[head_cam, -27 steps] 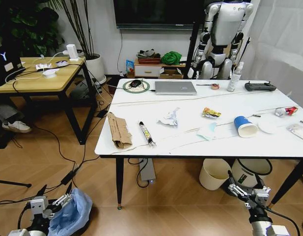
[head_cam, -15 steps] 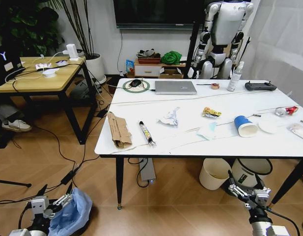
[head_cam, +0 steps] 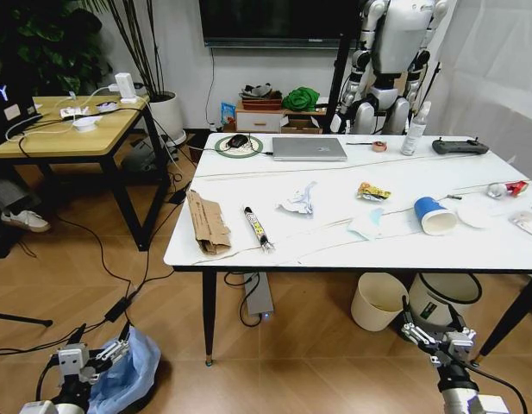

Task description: Pick up the trash bin and place the trash from the table into it.

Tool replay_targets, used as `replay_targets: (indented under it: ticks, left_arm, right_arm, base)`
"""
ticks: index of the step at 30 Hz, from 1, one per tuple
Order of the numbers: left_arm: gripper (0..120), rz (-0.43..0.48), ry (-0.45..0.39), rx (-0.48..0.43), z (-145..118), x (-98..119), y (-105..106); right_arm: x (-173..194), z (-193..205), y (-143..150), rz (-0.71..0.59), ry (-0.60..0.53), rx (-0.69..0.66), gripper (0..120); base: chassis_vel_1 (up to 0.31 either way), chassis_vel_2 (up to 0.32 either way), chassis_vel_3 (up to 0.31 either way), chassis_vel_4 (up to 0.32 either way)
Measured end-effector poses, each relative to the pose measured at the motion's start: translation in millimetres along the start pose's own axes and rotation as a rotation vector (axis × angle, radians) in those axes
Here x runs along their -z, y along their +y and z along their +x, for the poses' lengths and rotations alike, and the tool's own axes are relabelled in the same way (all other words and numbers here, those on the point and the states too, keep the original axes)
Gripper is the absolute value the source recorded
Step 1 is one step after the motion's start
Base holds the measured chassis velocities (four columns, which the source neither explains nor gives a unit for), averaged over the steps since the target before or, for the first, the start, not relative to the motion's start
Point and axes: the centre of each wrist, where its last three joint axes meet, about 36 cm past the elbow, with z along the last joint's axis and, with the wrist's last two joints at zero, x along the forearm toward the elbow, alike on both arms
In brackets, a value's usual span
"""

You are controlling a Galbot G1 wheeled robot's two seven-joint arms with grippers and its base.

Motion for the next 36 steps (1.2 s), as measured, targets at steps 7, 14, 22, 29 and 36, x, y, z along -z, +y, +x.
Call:
replay_targets:
  ticks: [7, 14, 22, 29, 36]
  left_arm:
    - [100, 0.003, -0.001, -0.003, -0.6, -0.6, -1.2]
    - [100, 0.003, 0.001, -0.003, -0.6, -2.0, -1.2]
    - [100, 0.001, 0.002, -0.005, -0.3, -2.5, -0.7]
    - [100, -0.001, 0.007, -0.002, 0.1, -5.2, -0.8]
    - [100, -0.001, 0.012, 0.000, 0.8, -7.9, -1.0]
  right_arm:
    - [0.2, 0.9, -0.7, 0.002, 0.002, -0.002, 100]
    - [0.7, 2.0, -1.3, 0.004, 0.002, -0.002, 100]
    - [0.3, 1.7, -0.5, 0.005, 0.004, 0.000, 100]
    - [-0.9, 0.9, -0.1, 0.005, 0.005, 0.002, 100]
    - [-3.8, 0.8, 0.3, 0.004, 0.010, 0.004, 100]
  base:
    - [0.000, 0.000, 0.000, 0.000]
    - [0.000, 0.000, 0.000, 0.000]
    - [0.000, 0.000, 0.000, 0.000]
    - [0.000, 0.000, 0.000, 0.000]
    - [0.000, 0.000, 0.000, 0.000]
